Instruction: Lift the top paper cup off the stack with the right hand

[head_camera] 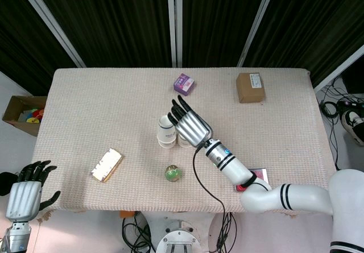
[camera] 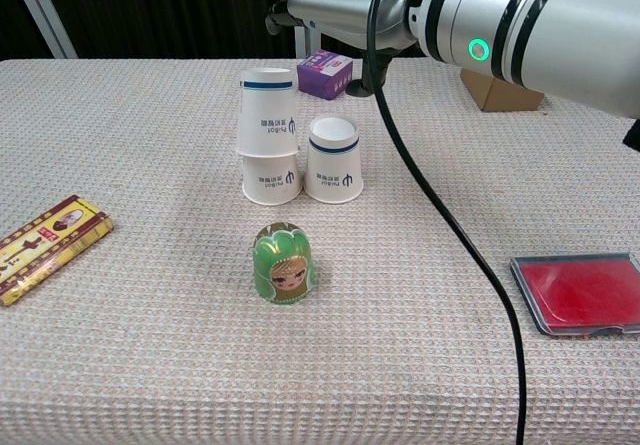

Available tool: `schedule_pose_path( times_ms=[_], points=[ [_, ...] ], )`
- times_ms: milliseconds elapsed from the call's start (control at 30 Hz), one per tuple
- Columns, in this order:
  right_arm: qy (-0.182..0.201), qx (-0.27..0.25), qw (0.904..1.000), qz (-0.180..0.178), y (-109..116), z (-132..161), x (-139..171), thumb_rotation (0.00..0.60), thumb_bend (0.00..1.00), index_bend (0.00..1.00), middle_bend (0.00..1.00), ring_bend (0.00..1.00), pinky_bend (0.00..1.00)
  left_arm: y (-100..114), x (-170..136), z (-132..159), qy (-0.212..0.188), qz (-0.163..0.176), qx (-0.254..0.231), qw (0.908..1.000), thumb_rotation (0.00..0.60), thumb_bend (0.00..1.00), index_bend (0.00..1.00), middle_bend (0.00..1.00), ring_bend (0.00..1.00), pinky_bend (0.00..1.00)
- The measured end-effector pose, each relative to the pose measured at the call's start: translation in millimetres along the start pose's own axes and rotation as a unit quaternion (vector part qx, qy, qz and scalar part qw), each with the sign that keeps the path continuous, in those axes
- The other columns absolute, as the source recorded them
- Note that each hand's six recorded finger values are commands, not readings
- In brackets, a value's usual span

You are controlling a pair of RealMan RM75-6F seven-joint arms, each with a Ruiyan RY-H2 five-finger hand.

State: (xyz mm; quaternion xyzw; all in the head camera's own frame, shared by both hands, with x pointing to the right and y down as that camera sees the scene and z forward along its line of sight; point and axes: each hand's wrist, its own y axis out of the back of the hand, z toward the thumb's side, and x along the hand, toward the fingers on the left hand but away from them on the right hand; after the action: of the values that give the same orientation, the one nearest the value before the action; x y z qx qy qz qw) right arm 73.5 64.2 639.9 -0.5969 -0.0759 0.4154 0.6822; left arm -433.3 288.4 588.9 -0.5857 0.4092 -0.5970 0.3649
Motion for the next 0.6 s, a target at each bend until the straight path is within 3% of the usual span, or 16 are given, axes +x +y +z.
schedule_pose_path(
  times_ms=[267,400,533,600],
  points=[
    [-0.007,-0.036,0.9993,0.0,3.3,-1.4,0.7,0.6,0.2,0.16,0.18,0.0,0.0,0.6,1.5,-0.6,-0.002,-0.001,0.003,1.0,0.6,0.18,0.28,0.19,0.14,0.17],
    [-0.011,-0.091,0.9958,0.007,4.8,-3.0,2.9,0.6,0.18,0.16,0.18,0.0,0.0,0.0,2.2,-0.7,-0.002,-0.002,0.003,1.0,0.6,0.18,0.28,0.19,0.14,0.17],
    [-0.022,-0.193,0.9807,0.024,4.5,-6.0,2.7,0.6,0.17,0.13,0.18,0.0,0.0,-1.0,3.7,-0.8,-0.002,-0.005,0.002,1.0,0.6,0.18,0.28,0.19,0.14,0.17],
    [-0.03,-0.257,0.9652,0.04,1.8,-7.5,0.9,0.6,0.16,0.1,0.18,0.0,0.0,-1.3,4.0,-1.3,-0.001,-0.004,0.001,1.0,0.6,0.17,0.28,0.19,0.14,0.17]
  ],
)
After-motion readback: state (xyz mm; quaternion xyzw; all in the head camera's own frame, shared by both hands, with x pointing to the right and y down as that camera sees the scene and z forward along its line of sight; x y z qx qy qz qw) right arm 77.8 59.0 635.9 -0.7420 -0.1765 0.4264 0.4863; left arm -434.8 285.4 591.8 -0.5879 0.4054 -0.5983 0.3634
